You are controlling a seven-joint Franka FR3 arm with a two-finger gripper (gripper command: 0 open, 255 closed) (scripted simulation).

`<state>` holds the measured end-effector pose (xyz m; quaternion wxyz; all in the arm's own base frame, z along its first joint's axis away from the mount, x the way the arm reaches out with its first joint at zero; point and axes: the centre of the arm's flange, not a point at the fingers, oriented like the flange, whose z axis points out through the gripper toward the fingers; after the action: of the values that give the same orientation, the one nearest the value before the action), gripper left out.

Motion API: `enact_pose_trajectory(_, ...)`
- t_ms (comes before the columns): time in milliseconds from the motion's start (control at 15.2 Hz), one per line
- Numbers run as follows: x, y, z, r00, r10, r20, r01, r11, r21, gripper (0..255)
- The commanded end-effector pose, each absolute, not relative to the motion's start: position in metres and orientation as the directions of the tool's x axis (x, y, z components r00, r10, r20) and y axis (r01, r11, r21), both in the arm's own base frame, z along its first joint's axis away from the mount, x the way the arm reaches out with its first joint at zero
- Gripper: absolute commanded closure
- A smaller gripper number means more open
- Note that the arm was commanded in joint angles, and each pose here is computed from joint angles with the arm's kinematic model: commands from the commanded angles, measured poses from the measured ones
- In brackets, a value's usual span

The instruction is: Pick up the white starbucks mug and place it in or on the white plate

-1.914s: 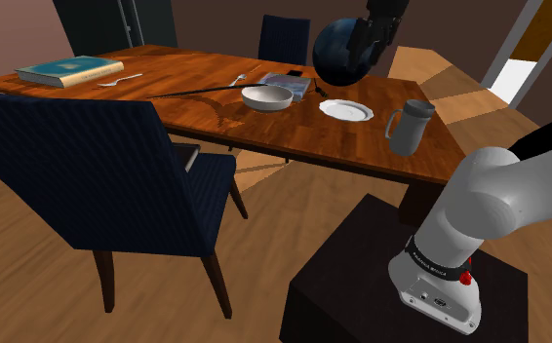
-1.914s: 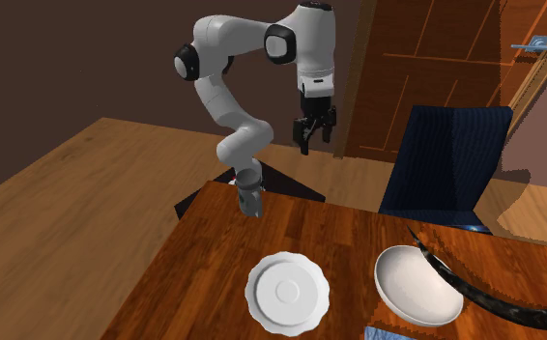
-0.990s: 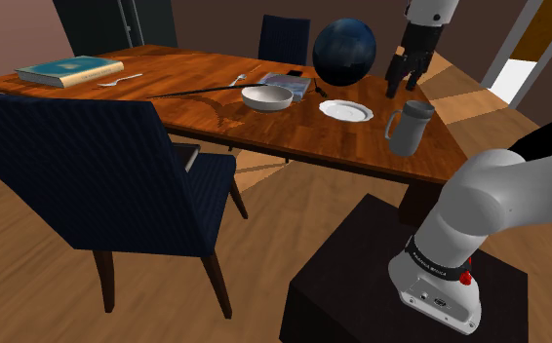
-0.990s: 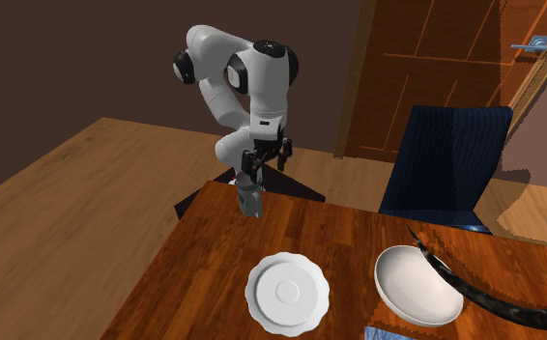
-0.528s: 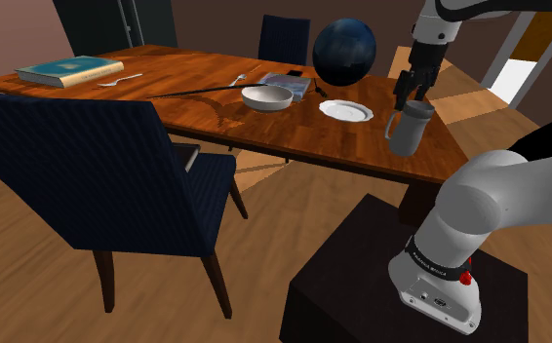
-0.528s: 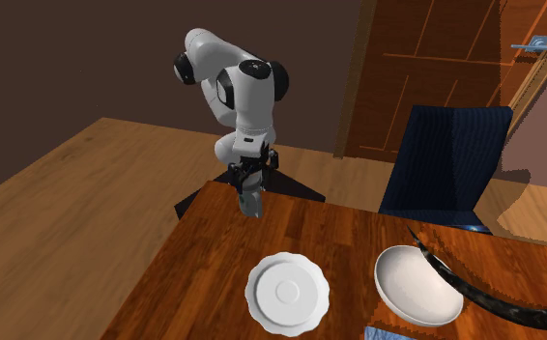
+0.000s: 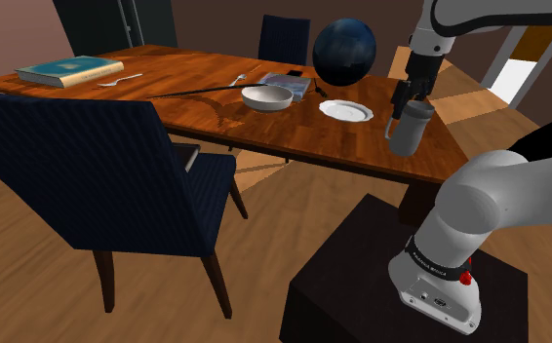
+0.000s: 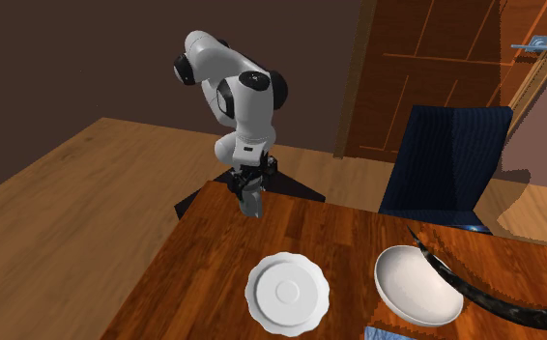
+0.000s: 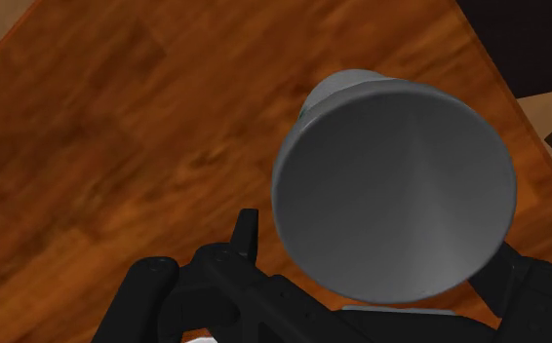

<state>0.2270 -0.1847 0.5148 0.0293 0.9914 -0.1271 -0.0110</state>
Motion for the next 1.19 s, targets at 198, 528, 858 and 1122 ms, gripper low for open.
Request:
enact_pose_trajectory(198, 0.227, -0.185, 0.515, 0.967, -0.253, -0.014, -0.251, -0.966, 0.061, 255)
enact_pose_trajectory(528, 0.227, -0.184, 0.515, 0.967, -0.253, -0.014, -0.251, -0.966, 0.061, 255)
enact_pose_trajectory(858, 0.227, -0.185, 0.520, 0.967, -0.253, -0.014, -0.251, -0.966, 0.061, 255)
enact_pose_trajectory(1122, 0.227, -0.185, 0.541, 0.967, -0.253, -0.014, -0.251, -0.966, 0.061, 255)
